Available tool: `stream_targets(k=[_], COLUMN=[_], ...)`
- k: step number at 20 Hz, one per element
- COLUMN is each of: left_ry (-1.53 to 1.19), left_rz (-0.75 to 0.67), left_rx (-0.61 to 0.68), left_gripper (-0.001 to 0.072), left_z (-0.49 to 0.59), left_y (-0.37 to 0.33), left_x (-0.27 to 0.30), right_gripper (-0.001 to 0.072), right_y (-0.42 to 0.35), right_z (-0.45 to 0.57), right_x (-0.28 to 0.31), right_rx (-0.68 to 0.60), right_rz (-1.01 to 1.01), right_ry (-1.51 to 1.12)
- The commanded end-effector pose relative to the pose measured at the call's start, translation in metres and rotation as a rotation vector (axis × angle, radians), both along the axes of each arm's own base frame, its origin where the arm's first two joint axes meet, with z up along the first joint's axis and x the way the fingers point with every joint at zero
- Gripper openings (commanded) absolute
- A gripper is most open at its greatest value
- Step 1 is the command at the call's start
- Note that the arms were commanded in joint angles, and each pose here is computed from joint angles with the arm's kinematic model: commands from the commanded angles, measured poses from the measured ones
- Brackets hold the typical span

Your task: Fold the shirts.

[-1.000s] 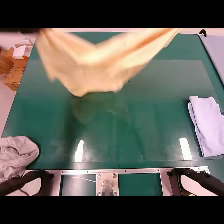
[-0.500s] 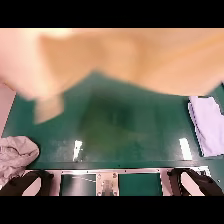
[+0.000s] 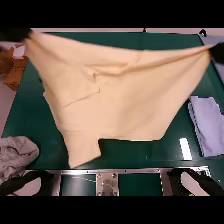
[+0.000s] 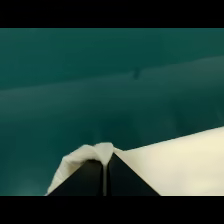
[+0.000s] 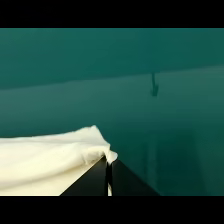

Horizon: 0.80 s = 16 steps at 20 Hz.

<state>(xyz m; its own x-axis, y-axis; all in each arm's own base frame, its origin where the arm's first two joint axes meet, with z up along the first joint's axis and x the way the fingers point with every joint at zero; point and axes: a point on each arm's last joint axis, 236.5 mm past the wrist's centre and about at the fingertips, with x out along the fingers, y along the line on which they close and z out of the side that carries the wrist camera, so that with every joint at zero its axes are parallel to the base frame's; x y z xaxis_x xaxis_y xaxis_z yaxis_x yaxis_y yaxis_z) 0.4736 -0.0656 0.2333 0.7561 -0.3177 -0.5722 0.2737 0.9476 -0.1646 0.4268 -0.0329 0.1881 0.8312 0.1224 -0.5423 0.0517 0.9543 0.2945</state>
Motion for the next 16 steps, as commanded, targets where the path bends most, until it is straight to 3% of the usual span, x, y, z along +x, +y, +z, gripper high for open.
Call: stream_targets(k=[1, 4, 5, 6, 7, 8, 10, 13, 16], left_ry=[0.205, 0.324, 0.326, 0.314, 0.316, 0.327, 0.404, 0.664, 0.956], left_rz=[-0.024, 0.001, 0.013, 0.032, 0.045, 0.04, 0.012, -0.006, 0.022], left_rx=[-0.209, -0.328, -0.328, -0.334, -0.352, -0.368, -0.402, -0.47, -0.562], left_gripper=[0.0023, 0.0038, 0.0342, 0.0668, 0.0665, 0.0661, 0.066, 0.066, 0.0659], left_z=[-0.152, -0.227, -0.232, -0.228, -0.218, -0.205, -0.177, -0.176, -0.206], left_y=[-0.031, -0.041, -0.034, -0.024, -0.012, 0.001, 0.034, 0.08, 0.098], left_x=[0.07, 0.094, 0.099, 0.104, 0.105, 0.103, 0.083, 0.015, -0.057], right_gripper=[0.0016, 0.0018, 0.0058, 0.0202, 0.0348, 0.0371, 0.0368, 0.0277, 0.0278], right_y=[-0.006, -0.008, -0.011, -0.014, -0.02, -0.026, -0.048, -0.072, -0.066], right_z=[-0.152, -0.221, -0.226, -0.223, -0.214, -0.203, -0.182, -0.17, -0.185], right_x=[0.031, 0.042, 0.046, 0.05, 0.053, 0.054, 0.041, -0.008, -0.072], right_rx=[0.153, 0.199, 0.201, 0.2, 0.202, 0.206, 0.211, 0.252, 0.308], right_rz=[-0.074, -0.086, -0.089, -0.092, -0.096, -0.089, -0.077, -0.085, -0.132], right_ry=[0.217, 0.359, 0.366, 0.359, 0.346, 0.347, 0.388, 0.473, 0.541])
